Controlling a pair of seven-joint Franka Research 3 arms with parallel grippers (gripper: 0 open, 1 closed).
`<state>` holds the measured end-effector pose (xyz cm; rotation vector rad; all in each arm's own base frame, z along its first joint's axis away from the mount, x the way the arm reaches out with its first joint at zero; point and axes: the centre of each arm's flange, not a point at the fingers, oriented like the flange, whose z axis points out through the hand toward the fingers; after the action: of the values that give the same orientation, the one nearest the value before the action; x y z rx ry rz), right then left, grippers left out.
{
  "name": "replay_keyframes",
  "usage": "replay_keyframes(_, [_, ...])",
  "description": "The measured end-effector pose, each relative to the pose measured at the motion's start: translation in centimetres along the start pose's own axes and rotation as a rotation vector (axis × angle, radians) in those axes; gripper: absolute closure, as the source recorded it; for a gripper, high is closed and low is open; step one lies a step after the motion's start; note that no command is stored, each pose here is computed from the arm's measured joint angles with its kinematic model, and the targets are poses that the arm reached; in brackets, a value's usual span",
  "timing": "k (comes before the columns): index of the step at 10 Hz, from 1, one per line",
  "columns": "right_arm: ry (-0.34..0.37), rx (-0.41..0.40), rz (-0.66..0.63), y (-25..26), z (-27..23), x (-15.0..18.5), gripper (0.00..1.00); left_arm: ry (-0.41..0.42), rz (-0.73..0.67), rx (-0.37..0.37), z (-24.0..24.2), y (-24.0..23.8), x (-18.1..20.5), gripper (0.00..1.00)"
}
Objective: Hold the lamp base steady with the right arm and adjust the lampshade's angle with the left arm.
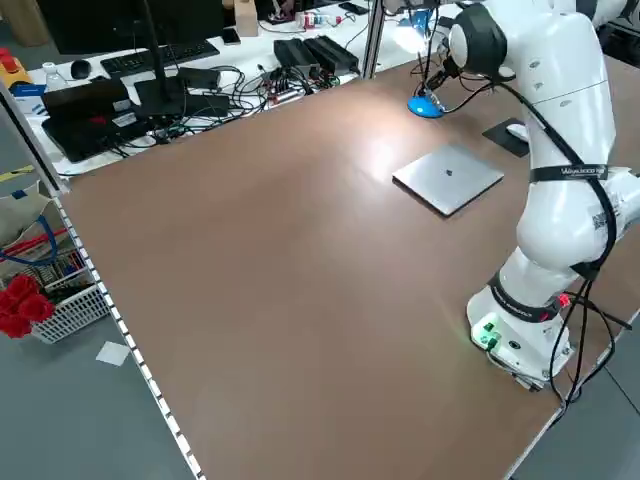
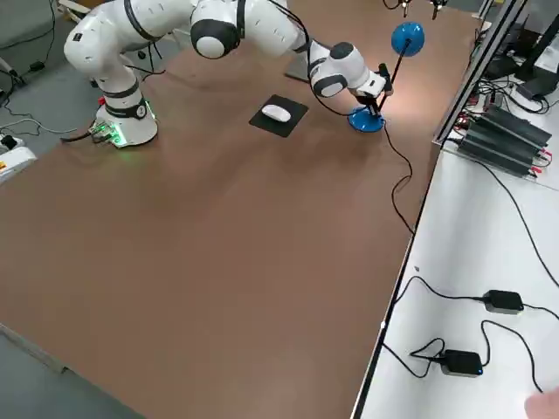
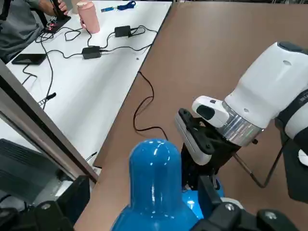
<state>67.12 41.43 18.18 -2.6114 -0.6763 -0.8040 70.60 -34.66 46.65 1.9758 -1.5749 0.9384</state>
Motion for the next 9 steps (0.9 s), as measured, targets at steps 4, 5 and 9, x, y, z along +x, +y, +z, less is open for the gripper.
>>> replay_keyframes(4, [0.003, -0.004, -0.006, 0.0, 0.0, 0.0, 0.79, 0.027, -0.024, -0.012, 2.1, -0.7, -0.8, 0.01])
replay_keyframes(5, [0.003, -0.004, -0.007, -0.1, 0.0, 0.0, 0.79, 0.029, -0.024, -0.016, 2.3, -0.6, -0.7, 0.01])
replay_keyframes(9, [0.006, -0.007, -0.012, -0.1, 0.1, 0.0, 0.79, 0.025, -0.015, -0.043, 4.0, 0.6, -0.5, 0.01])
